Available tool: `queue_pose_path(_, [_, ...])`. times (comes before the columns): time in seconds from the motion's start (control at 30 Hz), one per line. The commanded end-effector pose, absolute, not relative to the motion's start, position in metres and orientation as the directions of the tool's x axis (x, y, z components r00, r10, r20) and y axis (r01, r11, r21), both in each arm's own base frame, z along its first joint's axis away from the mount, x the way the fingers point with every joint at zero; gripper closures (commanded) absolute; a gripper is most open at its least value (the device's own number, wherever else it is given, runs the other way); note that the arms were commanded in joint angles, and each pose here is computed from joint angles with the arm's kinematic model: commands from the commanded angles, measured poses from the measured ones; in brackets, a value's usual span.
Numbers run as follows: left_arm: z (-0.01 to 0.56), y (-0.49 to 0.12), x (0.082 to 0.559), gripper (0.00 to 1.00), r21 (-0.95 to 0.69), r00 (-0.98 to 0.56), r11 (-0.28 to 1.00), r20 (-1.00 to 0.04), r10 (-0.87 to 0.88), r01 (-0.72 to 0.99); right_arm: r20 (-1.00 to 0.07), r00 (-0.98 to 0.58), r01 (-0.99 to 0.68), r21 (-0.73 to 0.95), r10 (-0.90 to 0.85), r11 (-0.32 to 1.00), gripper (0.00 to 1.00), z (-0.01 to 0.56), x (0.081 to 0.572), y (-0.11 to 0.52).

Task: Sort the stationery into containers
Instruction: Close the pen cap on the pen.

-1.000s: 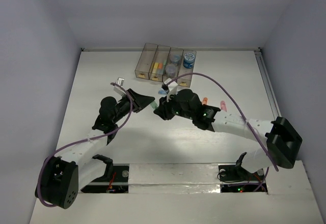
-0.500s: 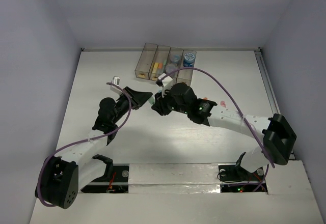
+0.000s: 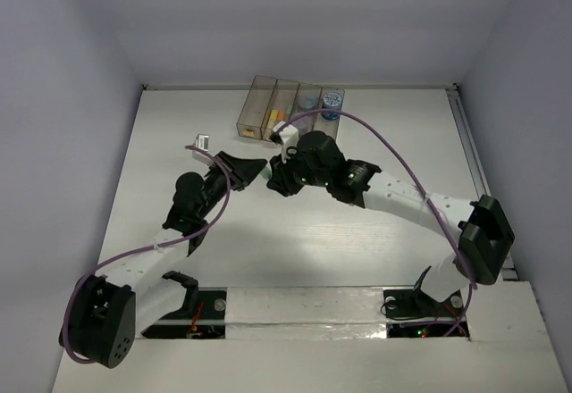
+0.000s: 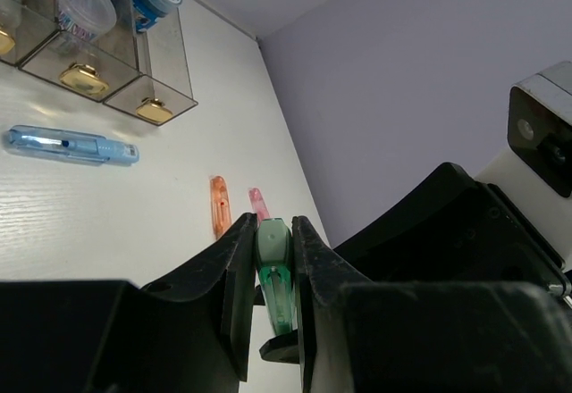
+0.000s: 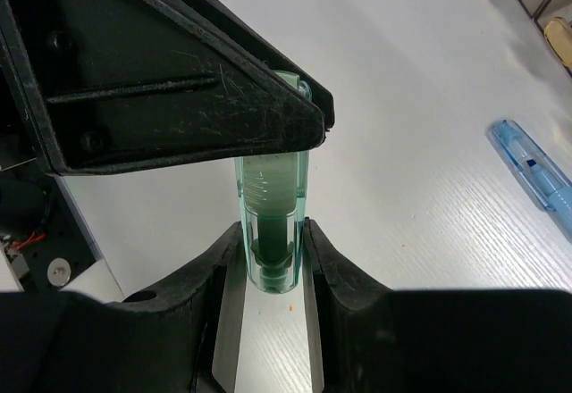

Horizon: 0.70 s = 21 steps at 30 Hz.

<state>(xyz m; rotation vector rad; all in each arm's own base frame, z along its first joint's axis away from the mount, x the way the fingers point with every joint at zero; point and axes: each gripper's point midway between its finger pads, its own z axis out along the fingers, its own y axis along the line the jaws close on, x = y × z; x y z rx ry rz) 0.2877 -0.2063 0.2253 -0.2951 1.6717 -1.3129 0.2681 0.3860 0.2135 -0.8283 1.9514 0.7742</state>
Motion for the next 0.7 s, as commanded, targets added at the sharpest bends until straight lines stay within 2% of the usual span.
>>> queue_pose_path(0.0, [0.193,-0.237,0.248,1.0,-0.855,-0.693,0.378,-0.512,-0.508,0.355,-0.989,-0.137,-0.837,0.146,0.056,0.527,1.0,0.357,0.299,0.404])
queue_pose_path(0.3, [0.189,-0.244,0.247,1.0,-0.854,-0.707,0.385,-0.511,-0.489,0.35,-0.992,-0.117,-0.846,0.128,0.054,0.518,1.0,0.379,0.307,0.409])
queue_pose_path(0.47, [0.189,-0.24,0.249,1.0,-0.836,-0.688,0.422,-0.535,-0.491,0.35,-0.985,-0.143,-0.807,0.174,0.1,0.564,1.0,0.379,0.323,0.382])
queue_pose_path(0.67, [0.186,-0.245,0.249,1.0,-0.836,-0.703,0.421,-0.534,-0.47,0.353,-0.97,-0.213,-0.843,0.245,0.121,0.479,1.0,0.367,0.317,0.396])
